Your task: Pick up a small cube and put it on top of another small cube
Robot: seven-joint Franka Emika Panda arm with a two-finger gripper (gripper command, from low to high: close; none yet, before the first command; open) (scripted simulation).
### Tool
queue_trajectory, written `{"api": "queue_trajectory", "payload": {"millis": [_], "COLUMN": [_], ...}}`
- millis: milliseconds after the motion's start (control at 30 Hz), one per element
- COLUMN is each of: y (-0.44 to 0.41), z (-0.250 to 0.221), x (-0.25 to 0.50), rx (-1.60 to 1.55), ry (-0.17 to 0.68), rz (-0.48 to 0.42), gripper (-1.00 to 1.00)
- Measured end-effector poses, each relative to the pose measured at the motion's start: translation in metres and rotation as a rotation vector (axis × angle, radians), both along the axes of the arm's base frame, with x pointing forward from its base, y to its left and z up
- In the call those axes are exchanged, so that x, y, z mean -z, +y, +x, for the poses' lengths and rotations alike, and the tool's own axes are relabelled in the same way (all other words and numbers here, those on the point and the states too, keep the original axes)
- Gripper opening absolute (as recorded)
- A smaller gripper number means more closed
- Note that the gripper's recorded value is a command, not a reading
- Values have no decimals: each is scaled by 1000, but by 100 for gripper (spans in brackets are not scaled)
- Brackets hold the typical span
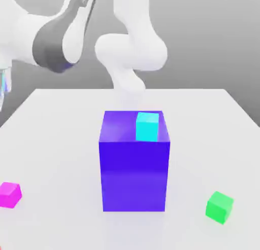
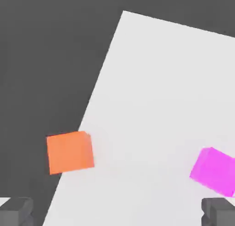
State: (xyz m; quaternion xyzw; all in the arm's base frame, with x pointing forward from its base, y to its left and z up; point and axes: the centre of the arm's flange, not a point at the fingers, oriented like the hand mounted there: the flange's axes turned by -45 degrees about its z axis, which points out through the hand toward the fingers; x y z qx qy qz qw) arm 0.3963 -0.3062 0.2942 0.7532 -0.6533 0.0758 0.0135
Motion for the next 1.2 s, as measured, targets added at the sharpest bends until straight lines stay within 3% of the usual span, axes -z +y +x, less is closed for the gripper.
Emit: {"api": "queue_trajectory", "payload": {"millis": [167,333,367,567,800,1033,1200], "y": [-25,-29,-29,-29,-23,117,241], "z": [-45,-54,-54,-54,-43,54,91], "x": [90,157,165,168,105,86,74], "rx": [256,302,302,303,269,-31,-252], "ry": [67,78,78,77,83,109,132], "rz": [115,133,133,132,136,153,160], "gripper": [0,0,-100,-100,-100,-100,-100]}}
